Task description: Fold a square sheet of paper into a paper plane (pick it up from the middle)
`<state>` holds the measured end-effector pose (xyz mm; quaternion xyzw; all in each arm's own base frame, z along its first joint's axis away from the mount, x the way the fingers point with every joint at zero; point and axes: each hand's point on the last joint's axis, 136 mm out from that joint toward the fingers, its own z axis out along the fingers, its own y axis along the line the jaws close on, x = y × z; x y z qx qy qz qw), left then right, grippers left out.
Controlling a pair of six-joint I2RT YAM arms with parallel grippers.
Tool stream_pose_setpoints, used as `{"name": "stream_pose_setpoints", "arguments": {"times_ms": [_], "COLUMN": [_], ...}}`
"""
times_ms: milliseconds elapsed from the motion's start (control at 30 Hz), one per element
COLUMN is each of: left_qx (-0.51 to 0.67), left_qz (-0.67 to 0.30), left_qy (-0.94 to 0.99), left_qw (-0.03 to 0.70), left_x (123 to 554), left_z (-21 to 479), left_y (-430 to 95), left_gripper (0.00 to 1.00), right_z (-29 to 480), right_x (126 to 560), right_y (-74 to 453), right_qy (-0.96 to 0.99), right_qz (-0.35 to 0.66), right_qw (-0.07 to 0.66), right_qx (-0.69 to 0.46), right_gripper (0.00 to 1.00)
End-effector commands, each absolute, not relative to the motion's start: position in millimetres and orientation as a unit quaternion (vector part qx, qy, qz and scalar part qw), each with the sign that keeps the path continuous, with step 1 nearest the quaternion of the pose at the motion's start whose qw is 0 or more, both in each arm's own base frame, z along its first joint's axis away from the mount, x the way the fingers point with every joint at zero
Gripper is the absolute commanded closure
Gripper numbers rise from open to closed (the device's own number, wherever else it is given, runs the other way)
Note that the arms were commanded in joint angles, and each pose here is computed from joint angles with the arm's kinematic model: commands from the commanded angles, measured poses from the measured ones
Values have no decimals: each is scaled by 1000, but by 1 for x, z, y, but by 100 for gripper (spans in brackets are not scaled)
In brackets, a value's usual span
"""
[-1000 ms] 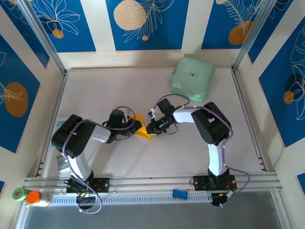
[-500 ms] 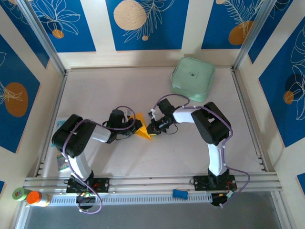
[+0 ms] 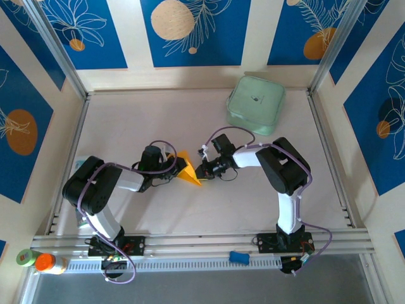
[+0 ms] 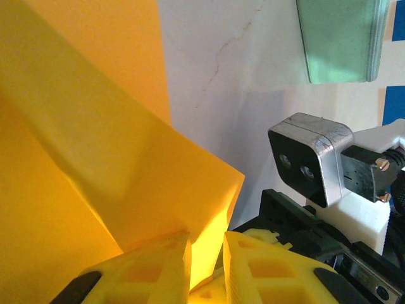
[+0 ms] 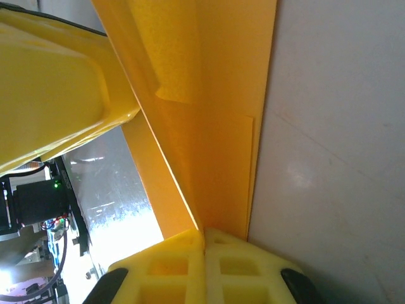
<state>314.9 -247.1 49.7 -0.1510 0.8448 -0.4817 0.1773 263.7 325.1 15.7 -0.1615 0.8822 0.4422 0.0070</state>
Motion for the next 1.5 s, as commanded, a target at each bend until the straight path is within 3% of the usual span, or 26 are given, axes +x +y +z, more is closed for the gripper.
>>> {"name": "stream_pose_setpoints", "arguments": {"times_ms": [0,400,833,1467], "left_qx": [-150,-142,-143,-156], "left_qz": [-484,-492,-485,-470], "left_qy": [843,842,848,855], "left_qw": [180,168,159,156], "left_x": [318,323,320,311], "left_z": [48,42,30,16], "left_y": [-246,-258,-256,-248], "left_gripper": [79,79,79,79], "right_z": [-49,-51,-44,48], "right_x": [247,247,249,251], "right_y": [291,291,294,316], "right_qy": [931,932,929,896], "right_qz": [340,338,343,424], "right_qw": [-18,-22,-21,-19], "right_qx": [-130,-130,-134,-129], "right_gripper": [99,90,90,79]}}
